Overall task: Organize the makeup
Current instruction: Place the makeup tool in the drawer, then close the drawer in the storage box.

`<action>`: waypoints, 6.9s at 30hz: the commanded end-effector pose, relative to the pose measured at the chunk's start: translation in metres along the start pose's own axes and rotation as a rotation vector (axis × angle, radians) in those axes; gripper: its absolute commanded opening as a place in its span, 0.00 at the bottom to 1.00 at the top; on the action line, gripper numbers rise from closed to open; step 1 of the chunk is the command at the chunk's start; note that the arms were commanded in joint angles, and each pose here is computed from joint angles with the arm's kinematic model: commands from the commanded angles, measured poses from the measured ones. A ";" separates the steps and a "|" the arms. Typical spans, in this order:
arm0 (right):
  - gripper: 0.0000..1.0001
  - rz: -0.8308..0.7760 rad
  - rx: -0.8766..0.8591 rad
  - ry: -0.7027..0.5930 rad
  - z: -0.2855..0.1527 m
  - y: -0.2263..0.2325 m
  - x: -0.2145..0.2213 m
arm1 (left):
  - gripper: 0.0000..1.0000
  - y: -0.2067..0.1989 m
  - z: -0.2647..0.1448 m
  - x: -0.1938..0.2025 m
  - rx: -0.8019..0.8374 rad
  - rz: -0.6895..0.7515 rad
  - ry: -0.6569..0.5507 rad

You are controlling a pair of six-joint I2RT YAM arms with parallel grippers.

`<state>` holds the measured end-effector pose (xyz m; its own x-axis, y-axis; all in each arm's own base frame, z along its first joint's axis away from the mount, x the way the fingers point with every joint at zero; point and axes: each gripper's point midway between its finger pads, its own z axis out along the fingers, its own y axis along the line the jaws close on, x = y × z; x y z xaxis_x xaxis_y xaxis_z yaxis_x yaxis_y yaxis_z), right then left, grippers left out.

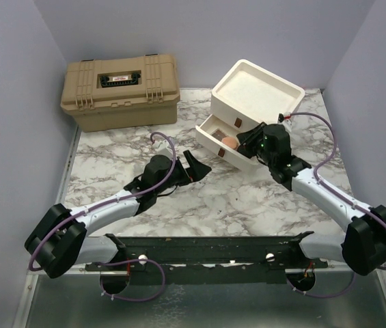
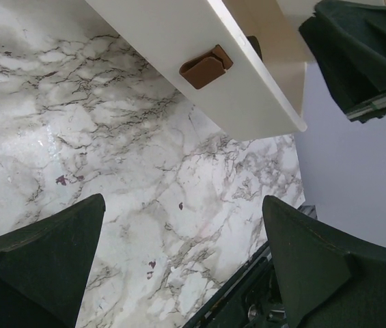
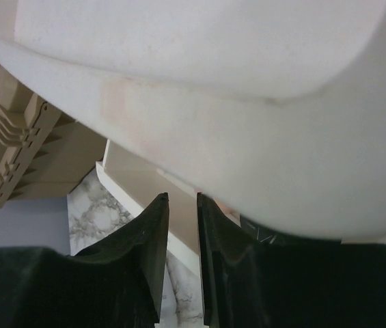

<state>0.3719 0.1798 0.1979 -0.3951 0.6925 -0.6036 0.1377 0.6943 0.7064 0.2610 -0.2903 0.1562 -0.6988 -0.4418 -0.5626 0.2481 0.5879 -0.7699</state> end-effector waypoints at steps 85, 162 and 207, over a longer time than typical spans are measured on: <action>0.84 -0.550 -0.107 0.368 0.007 0.048 -0.010 | 0.92 -0.047 0.084 0.015 0.130 0.560 -0.048; 0.86 -0.438 -0.159 0.410 -0.014 0.064 -0.008 | 0.89 -0.062 0.164 -0.014 0.128 0.487 -0.424; 0.86 -0.445 -0.001 0.352 -0.003 0.035 -0.027 | 0.90 -0.063 0.155 -0.001 0.292 0.460 -0.289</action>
<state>0.3834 0.2092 0.2556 -0.6752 0.2934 -0.6768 -0.1671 0.8328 0.5278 0.3546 -0.4348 0.1312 -0.2713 -0.3372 -0.9015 0.6416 0.6348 -0.4305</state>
